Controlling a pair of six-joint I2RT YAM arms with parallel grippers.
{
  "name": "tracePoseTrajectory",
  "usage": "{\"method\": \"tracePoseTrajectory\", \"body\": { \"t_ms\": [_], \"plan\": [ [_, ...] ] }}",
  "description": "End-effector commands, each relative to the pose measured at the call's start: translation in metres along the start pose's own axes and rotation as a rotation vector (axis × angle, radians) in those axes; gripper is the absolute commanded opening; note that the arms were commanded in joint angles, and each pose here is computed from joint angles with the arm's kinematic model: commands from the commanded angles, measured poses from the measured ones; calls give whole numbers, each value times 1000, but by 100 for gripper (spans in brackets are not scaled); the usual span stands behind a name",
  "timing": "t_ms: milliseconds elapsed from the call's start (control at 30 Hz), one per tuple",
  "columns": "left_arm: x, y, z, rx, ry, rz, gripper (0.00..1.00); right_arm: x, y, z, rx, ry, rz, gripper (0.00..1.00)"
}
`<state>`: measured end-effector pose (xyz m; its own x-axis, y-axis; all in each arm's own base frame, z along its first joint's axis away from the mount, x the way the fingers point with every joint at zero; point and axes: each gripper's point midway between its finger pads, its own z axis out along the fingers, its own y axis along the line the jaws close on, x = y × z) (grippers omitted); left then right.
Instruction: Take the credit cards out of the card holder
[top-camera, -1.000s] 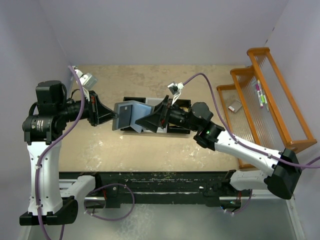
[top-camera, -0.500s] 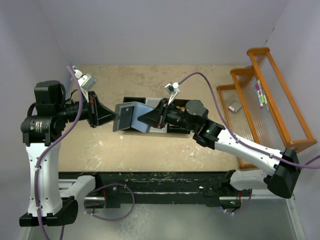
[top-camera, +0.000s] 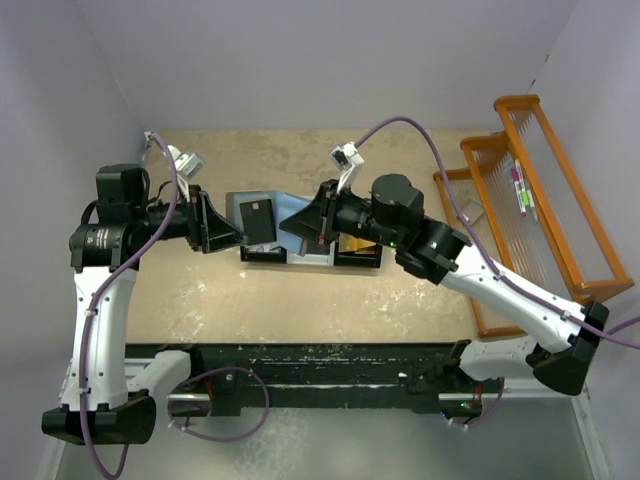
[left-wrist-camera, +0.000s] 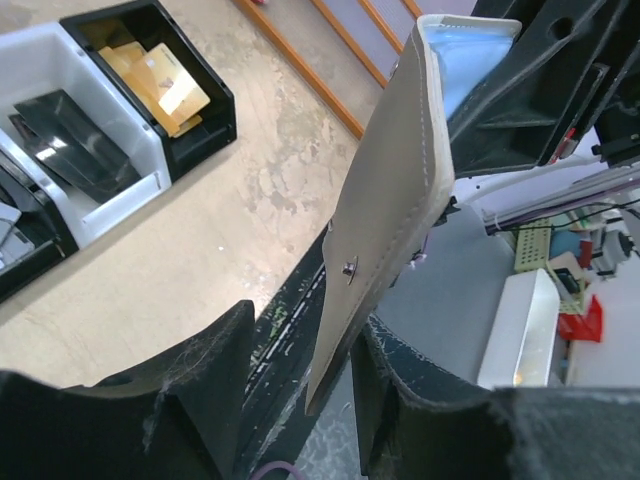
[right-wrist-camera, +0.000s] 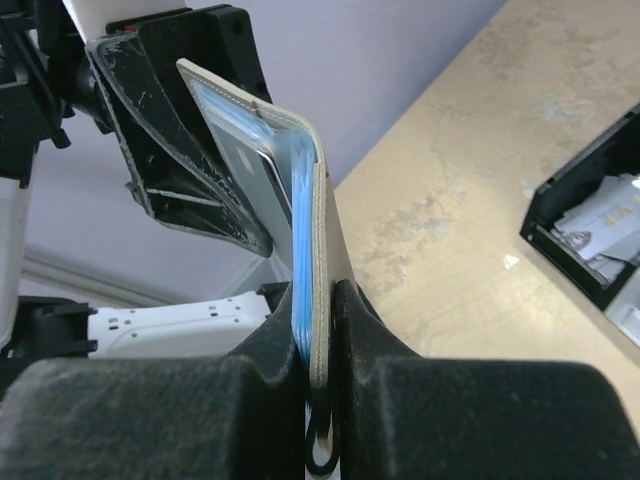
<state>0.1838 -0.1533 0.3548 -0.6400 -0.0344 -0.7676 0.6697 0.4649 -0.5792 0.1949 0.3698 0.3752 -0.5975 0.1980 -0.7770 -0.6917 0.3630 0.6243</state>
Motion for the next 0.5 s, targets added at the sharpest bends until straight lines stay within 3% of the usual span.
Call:
{"method": "tracePoseTrajectory", "body": {
  "t_ms": [0, 167, 467],
  "plan": [
    [-7, -11, 3, 88, -27, 17, 47, -1, -25, -8, 197, 76, -32, 0],
    [2, -16, 1, 111, -22, 55, 58, -13, -44, -23, 341, 59, -85, 0],
    [7, 6, 12, 93, -35, -17, 60, -13, -27, -13, 261, 77, -67, 0]
  ]
}}
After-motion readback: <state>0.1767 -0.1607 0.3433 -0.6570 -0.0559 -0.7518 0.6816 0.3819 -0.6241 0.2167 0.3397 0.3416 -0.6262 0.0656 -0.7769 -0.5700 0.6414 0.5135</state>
